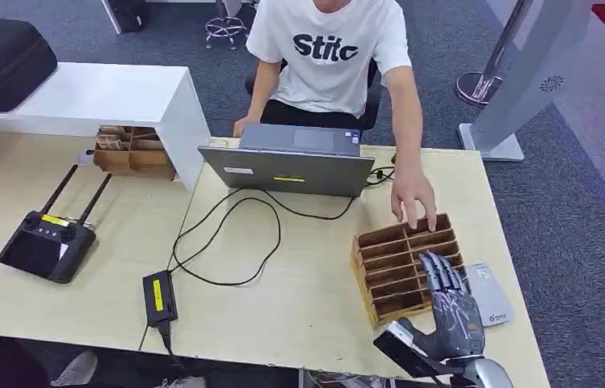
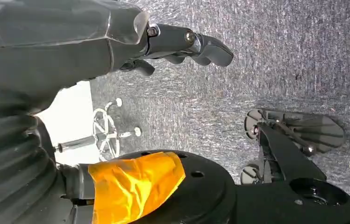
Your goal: Pass the card to the sensor for recognition and then transmit it.
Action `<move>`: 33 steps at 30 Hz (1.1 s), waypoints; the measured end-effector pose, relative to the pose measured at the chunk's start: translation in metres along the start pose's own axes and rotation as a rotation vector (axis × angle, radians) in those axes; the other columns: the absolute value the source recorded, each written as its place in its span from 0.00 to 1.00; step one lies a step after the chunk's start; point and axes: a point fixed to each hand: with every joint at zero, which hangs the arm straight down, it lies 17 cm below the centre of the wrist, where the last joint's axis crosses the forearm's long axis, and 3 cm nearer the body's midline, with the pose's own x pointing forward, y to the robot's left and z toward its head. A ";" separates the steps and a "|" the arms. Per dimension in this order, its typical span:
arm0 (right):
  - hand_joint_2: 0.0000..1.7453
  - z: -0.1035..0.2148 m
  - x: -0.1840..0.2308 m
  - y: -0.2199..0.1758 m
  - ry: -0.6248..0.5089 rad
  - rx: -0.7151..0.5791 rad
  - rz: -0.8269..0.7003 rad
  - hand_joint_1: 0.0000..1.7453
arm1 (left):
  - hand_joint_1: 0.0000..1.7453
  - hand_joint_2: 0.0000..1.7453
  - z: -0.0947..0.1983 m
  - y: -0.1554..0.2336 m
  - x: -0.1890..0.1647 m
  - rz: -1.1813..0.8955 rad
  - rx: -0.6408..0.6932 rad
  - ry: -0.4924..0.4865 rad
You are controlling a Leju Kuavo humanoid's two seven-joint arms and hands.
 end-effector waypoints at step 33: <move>1.00 -0.029 -0.010 0.017 0.025 0.025 -0.035 0.86 | 0.00 1.00 0.000 0.000 0.001 -0.049 -0.010 -0.011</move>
